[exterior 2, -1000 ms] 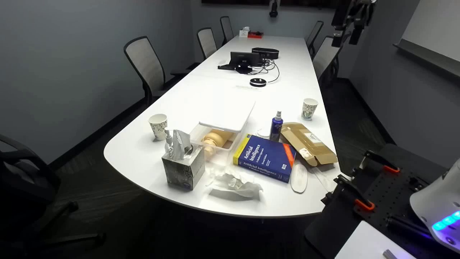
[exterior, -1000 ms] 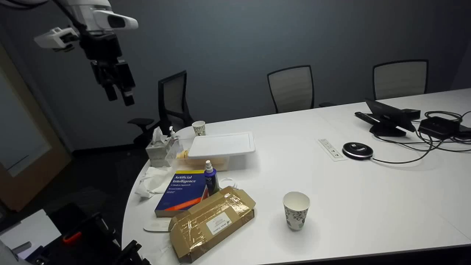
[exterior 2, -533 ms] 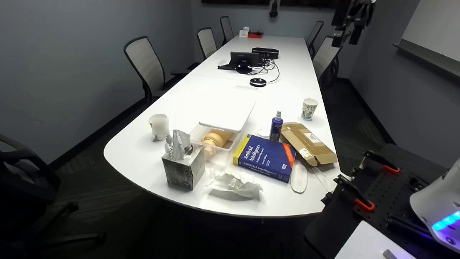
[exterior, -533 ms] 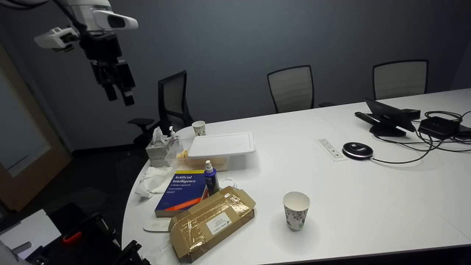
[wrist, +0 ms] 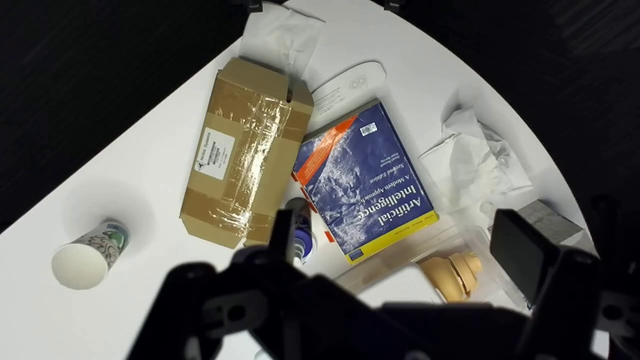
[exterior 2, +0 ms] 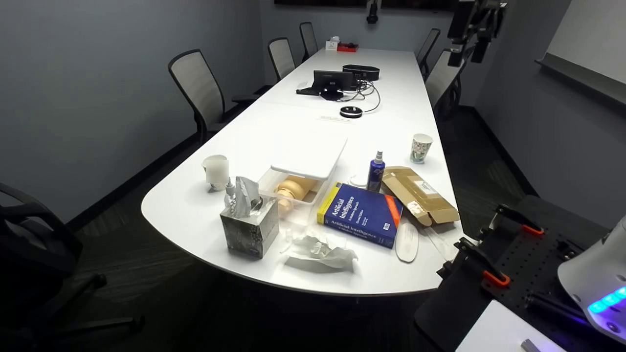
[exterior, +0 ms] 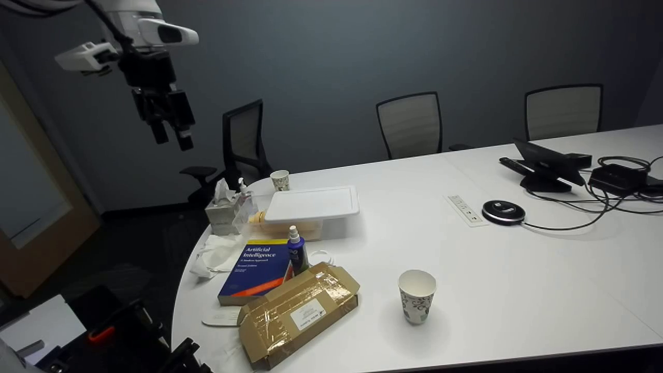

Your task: Completely cover the tote with the white lid then use a napkin to wipe the lid

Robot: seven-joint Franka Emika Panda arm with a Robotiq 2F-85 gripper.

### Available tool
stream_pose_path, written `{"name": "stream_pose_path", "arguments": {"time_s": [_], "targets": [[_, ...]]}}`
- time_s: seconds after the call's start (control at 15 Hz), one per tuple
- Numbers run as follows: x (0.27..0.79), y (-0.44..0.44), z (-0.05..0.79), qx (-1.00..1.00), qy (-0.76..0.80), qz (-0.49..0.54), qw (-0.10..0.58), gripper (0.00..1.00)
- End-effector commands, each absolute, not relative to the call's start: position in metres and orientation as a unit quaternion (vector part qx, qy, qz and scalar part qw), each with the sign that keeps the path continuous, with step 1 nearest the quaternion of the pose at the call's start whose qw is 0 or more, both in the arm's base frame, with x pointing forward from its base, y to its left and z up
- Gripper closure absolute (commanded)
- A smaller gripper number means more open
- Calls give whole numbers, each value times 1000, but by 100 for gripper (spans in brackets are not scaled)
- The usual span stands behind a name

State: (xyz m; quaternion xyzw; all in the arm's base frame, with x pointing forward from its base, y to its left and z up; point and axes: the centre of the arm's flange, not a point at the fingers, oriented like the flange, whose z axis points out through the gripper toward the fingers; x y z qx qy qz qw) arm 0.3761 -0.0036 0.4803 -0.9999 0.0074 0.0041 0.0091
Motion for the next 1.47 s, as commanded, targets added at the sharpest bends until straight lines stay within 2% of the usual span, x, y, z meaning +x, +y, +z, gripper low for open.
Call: {"name": "stream_pose_path", "arguments": {"time_s": [0.0,0.67,1.07,1.4], "targets": [[443,-6,455,-999,-46,12,5,0],[613,21,308,-973,-230,-14,-28,0],[701,61,200,-956,-294,-9,9,0],[734,92,148,-946,-320,-9,47,0]]}}
